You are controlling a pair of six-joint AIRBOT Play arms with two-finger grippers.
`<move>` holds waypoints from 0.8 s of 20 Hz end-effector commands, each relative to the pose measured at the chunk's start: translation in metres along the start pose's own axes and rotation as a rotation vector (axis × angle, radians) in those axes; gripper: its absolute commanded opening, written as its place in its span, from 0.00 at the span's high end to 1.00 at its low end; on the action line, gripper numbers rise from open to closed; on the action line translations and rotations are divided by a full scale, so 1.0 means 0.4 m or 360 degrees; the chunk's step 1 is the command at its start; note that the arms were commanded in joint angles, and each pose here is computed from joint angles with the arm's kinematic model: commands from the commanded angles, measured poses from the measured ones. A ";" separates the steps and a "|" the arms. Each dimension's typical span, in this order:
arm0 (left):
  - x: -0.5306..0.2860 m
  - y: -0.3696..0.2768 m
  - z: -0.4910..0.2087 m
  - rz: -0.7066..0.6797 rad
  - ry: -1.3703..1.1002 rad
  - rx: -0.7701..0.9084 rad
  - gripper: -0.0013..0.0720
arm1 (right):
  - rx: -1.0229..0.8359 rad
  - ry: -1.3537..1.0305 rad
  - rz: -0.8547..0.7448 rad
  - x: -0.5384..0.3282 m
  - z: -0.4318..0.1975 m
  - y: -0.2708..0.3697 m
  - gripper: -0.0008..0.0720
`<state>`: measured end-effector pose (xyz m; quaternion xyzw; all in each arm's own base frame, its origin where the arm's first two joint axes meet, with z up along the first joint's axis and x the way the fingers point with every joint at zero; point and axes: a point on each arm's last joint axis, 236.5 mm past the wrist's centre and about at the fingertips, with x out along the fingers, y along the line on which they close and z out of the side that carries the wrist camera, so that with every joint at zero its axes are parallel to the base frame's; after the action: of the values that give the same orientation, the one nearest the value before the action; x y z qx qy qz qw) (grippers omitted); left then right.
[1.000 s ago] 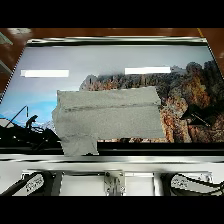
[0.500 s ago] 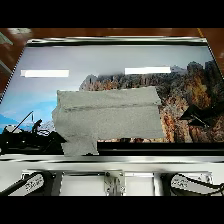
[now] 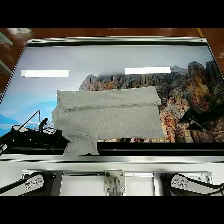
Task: Fold the shirts.
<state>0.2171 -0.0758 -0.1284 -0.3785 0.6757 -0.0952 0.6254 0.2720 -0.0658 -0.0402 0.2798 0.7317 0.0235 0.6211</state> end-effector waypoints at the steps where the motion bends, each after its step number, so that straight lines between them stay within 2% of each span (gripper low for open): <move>1: -0.013 -0.020 -0.032 -0.0098 0.0089 0.0007 0.92 | 0.0005 0.0194 0.0063 0.087 -0.087 -0.008 0.13; 6: -0.034 -0.023 -0.041 -0.0156 0.0109 -0.0045 0.92 | 0.0112 0.0003 0.0210 0.178 -0.034 0.036 0.13; 11: -0.056 -0.047 -0.039 -0.0190 0.0142 -0.0004 0.92 | 0.0035 0.0206 0.0178 0.271 -0.062 0.061 0.13; 12: -0.060 -0.051 -0.034 -0.0191 0.0137 0.0006 0.92 | 0.0026 0.0208 0.0171 0.278 -0.060 0.064 0.15; 14: -0.070 -0.056 -0.015 -0.0188 0.0108 0.0026 0.92 | 0.0034 0.0174 0.0173 0.282 -0.047 0.070 0.30; 16: -0.081 -0.065 0.003 -0.0192 0.0081 0.0039 0.92 | 0.0030 0.0177 0.0190 0.283 -0.047 0.080 0.30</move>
<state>0.2181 -0.0756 -0.0943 -0.4087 0.6724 -0.1467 0.5995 0.2545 0.0111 -0.1214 0.3252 0.7500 0.0668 0.5721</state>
